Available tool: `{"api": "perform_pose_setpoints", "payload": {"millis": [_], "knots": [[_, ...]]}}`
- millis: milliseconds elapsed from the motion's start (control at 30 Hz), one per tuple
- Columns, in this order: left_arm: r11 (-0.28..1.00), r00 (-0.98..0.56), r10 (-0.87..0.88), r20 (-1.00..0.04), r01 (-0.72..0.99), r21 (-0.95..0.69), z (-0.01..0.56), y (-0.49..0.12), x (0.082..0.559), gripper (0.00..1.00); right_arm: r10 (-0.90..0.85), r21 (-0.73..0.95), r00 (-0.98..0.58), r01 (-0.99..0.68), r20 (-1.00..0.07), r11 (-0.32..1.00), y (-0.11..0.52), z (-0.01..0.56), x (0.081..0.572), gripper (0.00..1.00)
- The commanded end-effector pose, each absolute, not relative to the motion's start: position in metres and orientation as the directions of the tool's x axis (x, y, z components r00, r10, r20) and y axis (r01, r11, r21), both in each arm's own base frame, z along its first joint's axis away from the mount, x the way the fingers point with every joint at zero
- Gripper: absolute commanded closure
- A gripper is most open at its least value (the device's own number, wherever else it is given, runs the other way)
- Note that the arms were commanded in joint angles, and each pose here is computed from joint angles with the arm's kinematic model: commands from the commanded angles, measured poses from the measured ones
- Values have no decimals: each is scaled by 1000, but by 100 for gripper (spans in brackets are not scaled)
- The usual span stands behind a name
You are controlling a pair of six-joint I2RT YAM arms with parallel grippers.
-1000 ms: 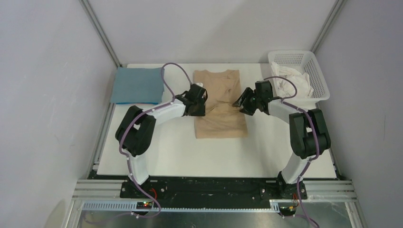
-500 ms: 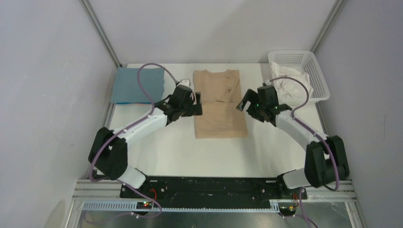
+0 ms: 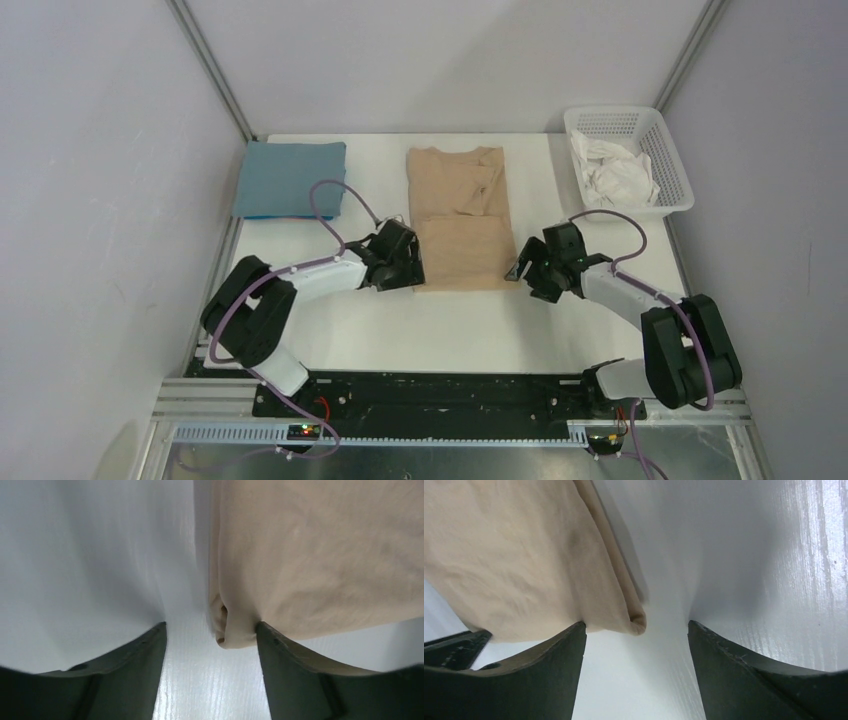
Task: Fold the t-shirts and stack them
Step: Grab one side of the 2/3 rectangular tshirt with both arms
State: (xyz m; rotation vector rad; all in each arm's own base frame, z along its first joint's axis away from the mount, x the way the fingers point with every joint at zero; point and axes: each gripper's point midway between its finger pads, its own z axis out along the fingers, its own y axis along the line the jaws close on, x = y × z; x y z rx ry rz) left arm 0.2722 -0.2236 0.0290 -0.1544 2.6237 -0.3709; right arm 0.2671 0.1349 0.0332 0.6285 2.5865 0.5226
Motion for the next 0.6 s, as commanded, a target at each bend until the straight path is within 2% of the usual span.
{"api": "perform_pose_setpoints", "payload": {"millis": [0, 200, 333, 367, 400, 433, 467, 533, 567], "knots": [[937, -884, -215, -416, -67, -342, 20, -236, 267, 33, 528, 481, -795, 353, -298, 803, 140, 26, 266, 24], [933, -902, -204, -381, -62, -354, 5, -243, 263, 48, 526, 510, -801, 338, -286, 791, 147, 16, 270, 35], [929, -913, -197, -357, -58, -365, -3, -246, 258, 72, 525, 516, -804, 336, -279, 788, 151, 10, 274, 42], [929, -915, -199, -352, -61, -365, -5, -245, 256, 88, 522, 518, -807, 333, -275, 788, 152, 9, 274, 48], [925, -912, -203, -356, -60, -374, -4, -246, 256, 94, 516, 521, -812, 327, -272, 789, 153, 8, 273, 52], [924, -911, -205, -358, -59, -378, -4, -245, 254, 99, 509, 527, -820, 321, -261, 787, 156, 7, 271, 67], [920, -908, -204, -365, -51, -388, -2, -247, 252, 99, 507, 530, -822, 319, -258, 786, 157, 7, 270, 83], [914, -905, -205, -373, -41, -403, 1, -248, 245, 100, 494, 529, -834, 311, -248, 790, 160, 8, 261, 99], [912, -903, -207, -377, -38, -408, 3, -246, 239, 100, 481, 520, -842, 305, -244, 798, 162, 7, 254, 100]]}}
